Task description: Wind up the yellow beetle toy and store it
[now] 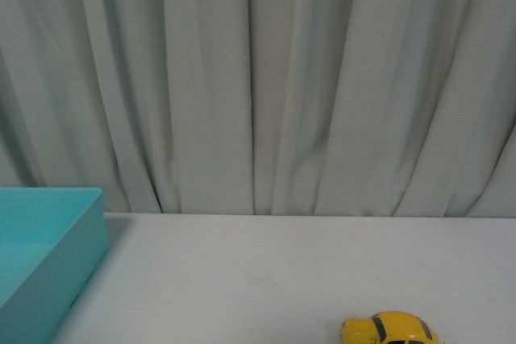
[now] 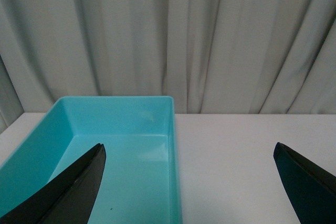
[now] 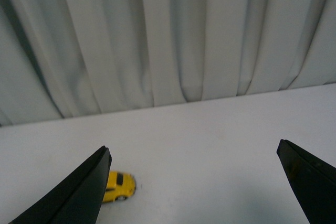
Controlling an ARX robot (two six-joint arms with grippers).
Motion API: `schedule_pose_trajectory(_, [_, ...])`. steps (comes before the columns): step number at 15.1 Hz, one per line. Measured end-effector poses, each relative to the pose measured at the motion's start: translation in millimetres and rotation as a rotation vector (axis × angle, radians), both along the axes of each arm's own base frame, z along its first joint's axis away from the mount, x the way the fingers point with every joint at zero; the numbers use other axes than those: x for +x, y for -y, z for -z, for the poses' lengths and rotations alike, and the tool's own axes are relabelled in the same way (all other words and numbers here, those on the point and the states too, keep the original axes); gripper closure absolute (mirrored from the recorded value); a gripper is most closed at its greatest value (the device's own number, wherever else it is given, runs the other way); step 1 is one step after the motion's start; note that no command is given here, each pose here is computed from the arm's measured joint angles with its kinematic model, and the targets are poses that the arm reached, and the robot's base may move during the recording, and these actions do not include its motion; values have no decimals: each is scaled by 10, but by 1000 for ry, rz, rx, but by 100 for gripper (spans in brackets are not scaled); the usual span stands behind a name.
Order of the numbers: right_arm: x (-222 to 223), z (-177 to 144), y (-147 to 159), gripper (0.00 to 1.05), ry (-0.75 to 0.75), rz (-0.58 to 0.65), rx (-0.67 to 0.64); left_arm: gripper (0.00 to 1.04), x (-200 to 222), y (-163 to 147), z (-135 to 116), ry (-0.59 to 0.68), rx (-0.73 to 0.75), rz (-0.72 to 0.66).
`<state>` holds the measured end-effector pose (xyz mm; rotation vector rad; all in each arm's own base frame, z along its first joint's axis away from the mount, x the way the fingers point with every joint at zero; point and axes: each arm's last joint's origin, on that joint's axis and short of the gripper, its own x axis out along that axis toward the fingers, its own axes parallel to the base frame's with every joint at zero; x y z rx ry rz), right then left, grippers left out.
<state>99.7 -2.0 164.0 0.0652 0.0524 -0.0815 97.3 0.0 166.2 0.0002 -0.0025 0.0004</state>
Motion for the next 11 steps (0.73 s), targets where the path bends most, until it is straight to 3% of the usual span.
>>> schedule_pose_trajectory(7, [270,-14,428,7,36,51,9,7,0,0,0,0,0,0])
schedule_pose_trajectory(11, [626,-35,651,7,41,-5,-1,7,0,0,0,0,0,1])
